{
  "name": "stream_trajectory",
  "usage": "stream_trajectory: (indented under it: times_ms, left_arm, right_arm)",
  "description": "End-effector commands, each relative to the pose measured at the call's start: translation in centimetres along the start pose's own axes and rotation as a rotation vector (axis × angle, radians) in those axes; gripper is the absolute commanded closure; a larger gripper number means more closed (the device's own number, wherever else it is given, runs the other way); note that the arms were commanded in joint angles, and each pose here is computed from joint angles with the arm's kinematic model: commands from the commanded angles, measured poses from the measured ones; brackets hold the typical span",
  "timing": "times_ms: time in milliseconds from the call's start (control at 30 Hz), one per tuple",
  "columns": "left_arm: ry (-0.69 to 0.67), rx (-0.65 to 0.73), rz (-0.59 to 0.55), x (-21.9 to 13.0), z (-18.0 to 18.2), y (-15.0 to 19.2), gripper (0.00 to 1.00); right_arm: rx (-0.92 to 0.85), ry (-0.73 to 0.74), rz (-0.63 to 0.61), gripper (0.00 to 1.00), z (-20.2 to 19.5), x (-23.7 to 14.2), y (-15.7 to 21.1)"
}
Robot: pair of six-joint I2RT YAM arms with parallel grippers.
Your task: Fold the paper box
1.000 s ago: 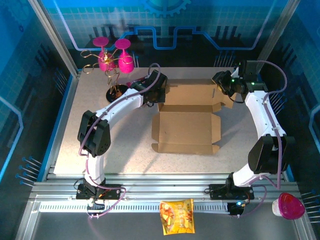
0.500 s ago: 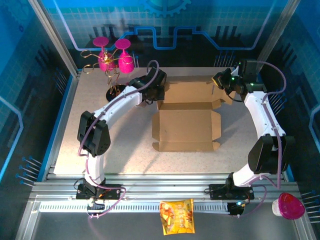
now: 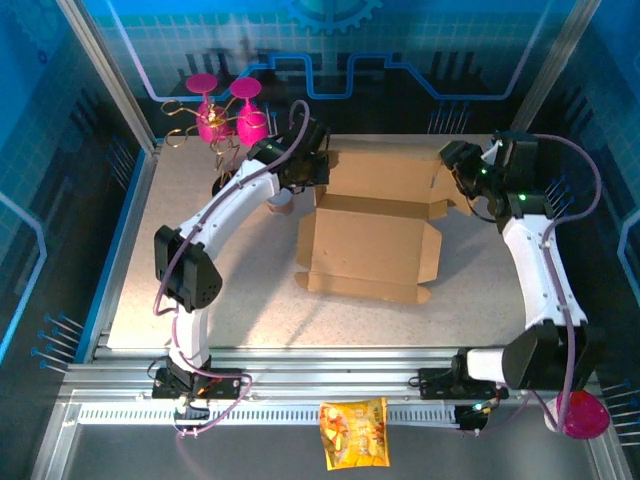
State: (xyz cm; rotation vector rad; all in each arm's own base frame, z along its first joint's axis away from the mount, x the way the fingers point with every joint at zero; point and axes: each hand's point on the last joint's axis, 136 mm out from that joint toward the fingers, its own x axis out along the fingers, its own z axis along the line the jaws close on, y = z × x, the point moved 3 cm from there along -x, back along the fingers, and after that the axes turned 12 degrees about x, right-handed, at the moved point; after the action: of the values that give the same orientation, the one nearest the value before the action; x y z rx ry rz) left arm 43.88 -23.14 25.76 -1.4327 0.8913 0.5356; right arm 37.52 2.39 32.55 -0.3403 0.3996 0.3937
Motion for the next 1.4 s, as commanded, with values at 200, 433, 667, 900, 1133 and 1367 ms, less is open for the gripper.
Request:
stream_trajectory:
  times_ms: [200, 433, 667, 900, 1133, 1367]
  left_arm:
    - [0.009, -0.035, 0.017, -0.4, 0.7, -0.8, 1.0]
    - [0.013, -0.029, 0.019, 0.2, 0.5, -1.0, 1.0]
    - [0.019, -0.023, 0.028, 0.3, 0.3, -1.0, 1.0]
    - [0.027, -0.03, 0.028, 0.4, 0.2, -1.0, 1.0]
    - [0.038, -0.038, 0.034, 0.8, 0.0, -1.0, 1.0]
    - [0.044, -0.047, 0.031, 0.7, -0.1, -1.2, 1.0]
  right_arm:
    - [-0.129, 0.191, -0.033, 0.46, -6.6, -0.5, 1.1]
    - [-0.191, 0.232, -0.03, 0.46, -8.5, 0.5, 1.2]
    - [-0.181, 0.189, 0.036, 0.57, -8.4, 3.5, 1.1]
    - [-0.177, 0.148, 0.083, 0.59, -7.3, 4.8, 1.7]
    - [-0.214, 0.103, 0.131, 0.63, -5.2, 5.8, 3.3]
    - [-0.224, 0.115, 0.188, 0.62, -5.3, 7.1, 5.3]
